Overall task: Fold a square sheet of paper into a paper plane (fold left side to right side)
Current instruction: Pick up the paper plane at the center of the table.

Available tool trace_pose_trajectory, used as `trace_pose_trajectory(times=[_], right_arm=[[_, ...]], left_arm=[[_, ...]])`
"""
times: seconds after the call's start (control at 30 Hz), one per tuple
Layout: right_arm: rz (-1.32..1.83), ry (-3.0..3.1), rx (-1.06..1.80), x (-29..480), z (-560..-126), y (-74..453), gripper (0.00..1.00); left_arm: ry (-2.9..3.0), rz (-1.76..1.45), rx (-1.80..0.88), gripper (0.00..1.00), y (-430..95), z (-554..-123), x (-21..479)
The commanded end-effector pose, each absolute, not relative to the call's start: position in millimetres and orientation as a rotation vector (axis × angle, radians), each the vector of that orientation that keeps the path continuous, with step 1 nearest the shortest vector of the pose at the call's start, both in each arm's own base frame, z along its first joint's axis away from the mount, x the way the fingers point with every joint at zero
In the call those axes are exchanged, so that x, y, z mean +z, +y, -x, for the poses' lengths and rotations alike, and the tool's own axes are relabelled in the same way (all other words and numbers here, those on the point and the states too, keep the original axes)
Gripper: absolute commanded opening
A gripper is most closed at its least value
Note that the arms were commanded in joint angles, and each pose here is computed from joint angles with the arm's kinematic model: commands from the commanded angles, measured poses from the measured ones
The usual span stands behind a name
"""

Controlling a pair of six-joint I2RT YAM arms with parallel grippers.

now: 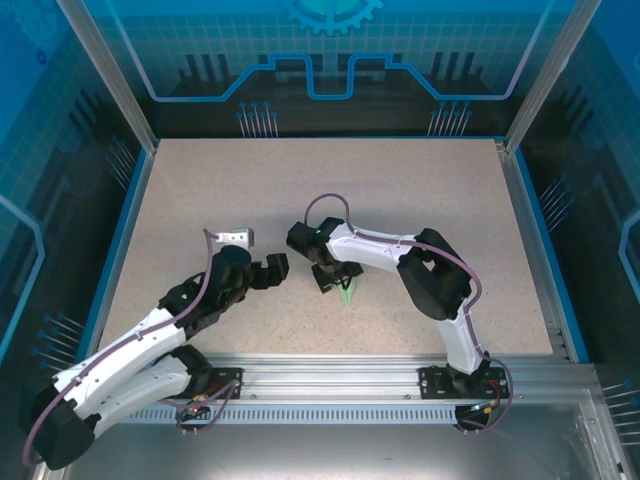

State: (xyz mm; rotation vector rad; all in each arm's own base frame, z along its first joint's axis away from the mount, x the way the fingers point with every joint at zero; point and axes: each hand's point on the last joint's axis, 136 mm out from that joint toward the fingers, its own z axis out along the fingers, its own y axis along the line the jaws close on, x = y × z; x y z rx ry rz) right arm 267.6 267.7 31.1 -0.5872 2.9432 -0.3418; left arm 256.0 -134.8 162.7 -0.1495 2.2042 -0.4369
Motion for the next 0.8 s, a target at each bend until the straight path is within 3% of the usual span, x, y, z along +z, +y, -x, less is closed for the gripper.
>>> trace_pose_trajectory(times=[0.0,0.57,0.77], right_arm=[[0.597,2.925,-0.416,31.6,-269.5,266.3,0.62],[0.556,2.891,-0.452,46.8,-275.7,246.7,0.43],[0.541,2.890,-0.442,49.1,-276.4,243.0,0.28]], left_arm=[[2.210,0.176,-0.402,0.99,-126.5,-253.9,158.1],[2.208,0.165,-0.408,0.99,-127.0,-253.0,159.5],[2.209,0.166,-0.411,0.98,-127.4,-253.0,159.2]])
